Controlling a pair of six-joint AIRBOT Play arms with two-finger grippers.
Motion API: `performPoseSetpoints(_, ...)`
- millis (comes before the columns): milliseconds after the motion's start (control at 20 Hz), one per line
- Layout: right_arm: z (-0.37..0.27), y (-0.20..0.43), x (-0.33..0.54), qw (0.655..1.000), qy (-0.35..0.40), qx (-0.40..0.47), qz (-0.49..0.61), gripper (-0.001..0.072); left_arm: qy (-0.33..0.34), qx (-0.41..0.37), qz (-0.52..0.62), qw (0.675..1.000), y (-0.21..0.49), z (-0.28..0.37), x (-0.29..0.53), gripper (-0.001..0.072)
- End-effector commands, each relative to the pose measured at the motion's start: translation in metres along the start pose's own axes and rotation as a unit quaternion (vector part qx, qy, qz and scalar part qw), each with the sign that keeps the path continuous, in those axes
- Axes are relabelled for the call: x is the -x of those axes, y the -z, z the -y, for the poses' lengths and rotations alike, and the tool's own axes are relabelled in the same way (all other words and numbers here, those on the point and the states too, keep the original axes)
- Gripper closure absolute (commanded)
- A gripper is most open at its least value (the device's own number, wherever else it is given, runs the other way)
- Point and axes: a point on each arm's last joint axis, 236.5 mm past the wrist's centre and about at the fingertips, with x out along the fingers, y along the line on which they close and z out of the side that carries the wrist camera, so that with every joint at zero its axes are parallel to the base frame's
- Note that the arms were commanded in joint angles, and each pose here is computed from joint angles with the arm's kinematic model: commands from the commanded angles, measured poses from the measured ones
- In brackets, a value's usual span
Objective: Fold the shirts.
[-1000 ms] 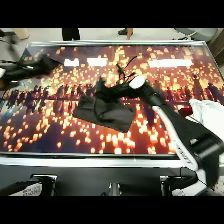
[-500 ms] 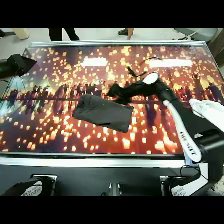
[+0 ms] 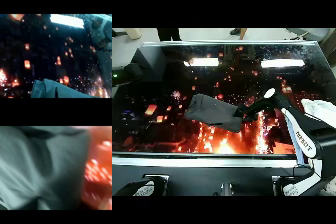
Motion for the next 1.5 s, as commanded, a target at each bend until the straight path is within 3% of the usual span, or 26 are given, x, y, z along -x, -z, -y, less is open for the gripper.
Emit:
performPoseSetpoints(0,-0.040,-0.005,-0.007,0.996,-0.086,0.009,0.013,0.0680,-0.001,0.000,-0.005,1.000,0.003,-0.001,0.000,0.0682)
performPoseSetpoints(150,-0.077,-0.037,0.074,0.984,-0.156,0.056,0.071,0.0682,-0.001,0.000,-0.005,1.000,0.003,-0.001,0.000,0.0681)
performPoseSetpoints(300,-0.078,-0.071,0.202,0.969,-0.171,0.053,0.172,0.0682,-0.002,0.000,-0.005,1.000,0.003,-0.002,-0.001,0.0682)
performPoseSetpoints(550,0.016,-0.068,0.374,0.946,-0.067,-0.012,0.318,0.0682,-0.005,0.000,0.011,1.000,-0.005,-0.003,-0.001,0.0681)
performPoseSetpoints(750,0.082,-0.040,0.462,0.915,-0.042,-0.071,0.396,0.0682,-0.005,0.000,0.011,1.000,-0.005,-0.003,-0.001,0.0681)
performPoseSetpoints(950,0.134,-0.014,0.507,0.886,-0.042,-0.137,0.440,0.0682,-0.005,0.000,0.011,1.000,-0.005,-0.003,-0.001,0.0681)
performPoseSetpoints(1250,0.158,0.030,0.539,0.857,-0.034,-0.199,0.474,0.0682,-0.005,-0.007,0.011,1.000,-0.005,-0.003,0.000,0.0681)
performPoseSetpoints(1350,0.172,0.057,0.541,0.851,-0.002,-0.234,0.471,0.0682,-0.005,-0.008,0.011,1.000,-0.005,-0.003,0.000,0.0681)
performPoseSetpoints(1450,0.198,0.098,0.517,0.867,0.067,-0.285,0.404,0.0682,-0.005,-0.008,0.011,1.000,-0.005,-0.003,0.000,0.0681)
